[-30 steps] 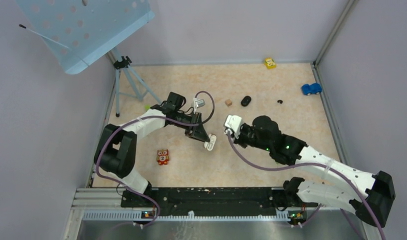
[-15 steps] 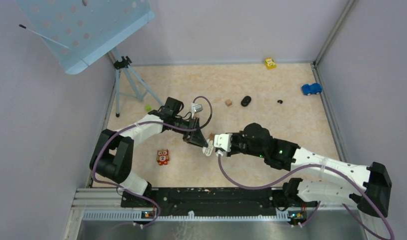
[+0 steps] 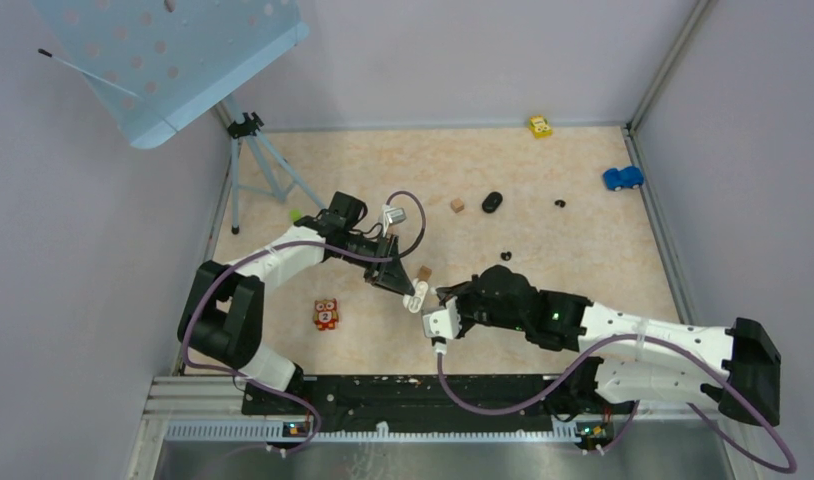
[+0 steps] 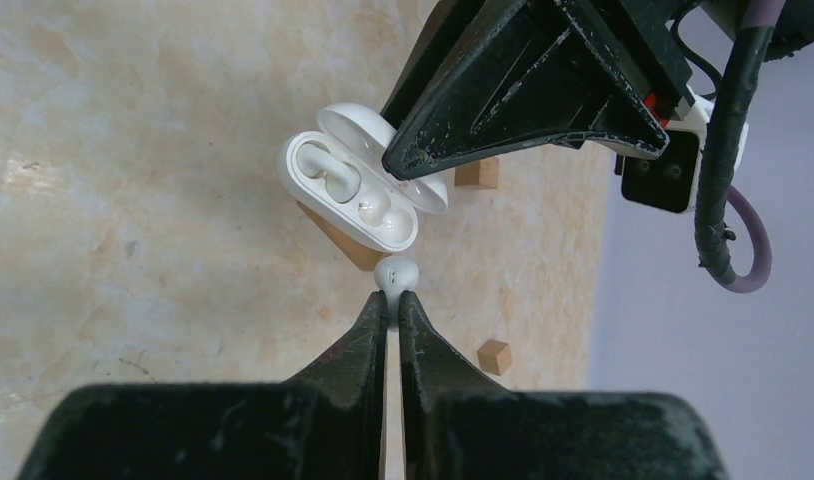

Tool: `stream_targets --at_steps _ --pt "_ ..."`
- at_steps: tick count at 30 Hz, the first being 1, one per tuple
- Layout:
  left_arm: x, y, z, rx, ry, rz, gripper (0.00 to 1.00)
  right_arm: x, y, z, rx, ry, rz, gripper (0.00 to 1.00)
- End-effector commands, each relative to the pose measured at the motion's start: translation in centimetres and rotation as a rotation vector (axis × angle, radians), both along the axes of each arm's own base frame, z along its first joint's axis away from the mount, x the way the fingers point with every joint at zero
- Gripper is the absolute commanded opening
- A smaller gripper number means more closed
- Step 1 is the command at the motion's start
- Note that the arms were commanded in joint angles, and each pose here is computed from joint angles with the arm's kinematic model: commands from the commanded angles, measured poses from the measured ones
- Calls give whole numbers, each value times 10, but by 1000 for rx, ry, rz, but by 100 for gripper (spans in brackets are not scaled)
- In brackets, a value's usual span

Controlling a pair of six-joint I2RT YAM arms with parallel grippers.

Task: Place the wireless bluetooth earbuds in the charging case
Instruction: Insert the right earbud into the right side groove of the charging case.

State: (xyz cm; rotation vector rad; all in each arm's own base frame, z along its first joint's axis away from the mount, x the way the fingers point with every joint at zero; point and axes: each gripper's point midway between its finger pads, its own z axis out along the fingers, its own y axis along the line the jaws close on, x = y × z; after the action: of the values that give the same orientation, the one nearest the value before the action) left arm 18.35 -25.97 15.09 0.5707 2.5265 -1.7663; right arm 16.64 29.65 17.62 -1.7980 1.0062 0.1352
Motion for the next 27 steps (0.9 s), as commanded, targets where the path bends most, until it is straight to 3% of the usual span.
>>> stream_targets --at_steps 1,27 --pt "1 -3 15 -38 -29 -17 0 0 9 12 20 -95 49 0" --pt "-1 -4 14 -22 -29 -30 0 -6 42 10 22 -101 159 0"
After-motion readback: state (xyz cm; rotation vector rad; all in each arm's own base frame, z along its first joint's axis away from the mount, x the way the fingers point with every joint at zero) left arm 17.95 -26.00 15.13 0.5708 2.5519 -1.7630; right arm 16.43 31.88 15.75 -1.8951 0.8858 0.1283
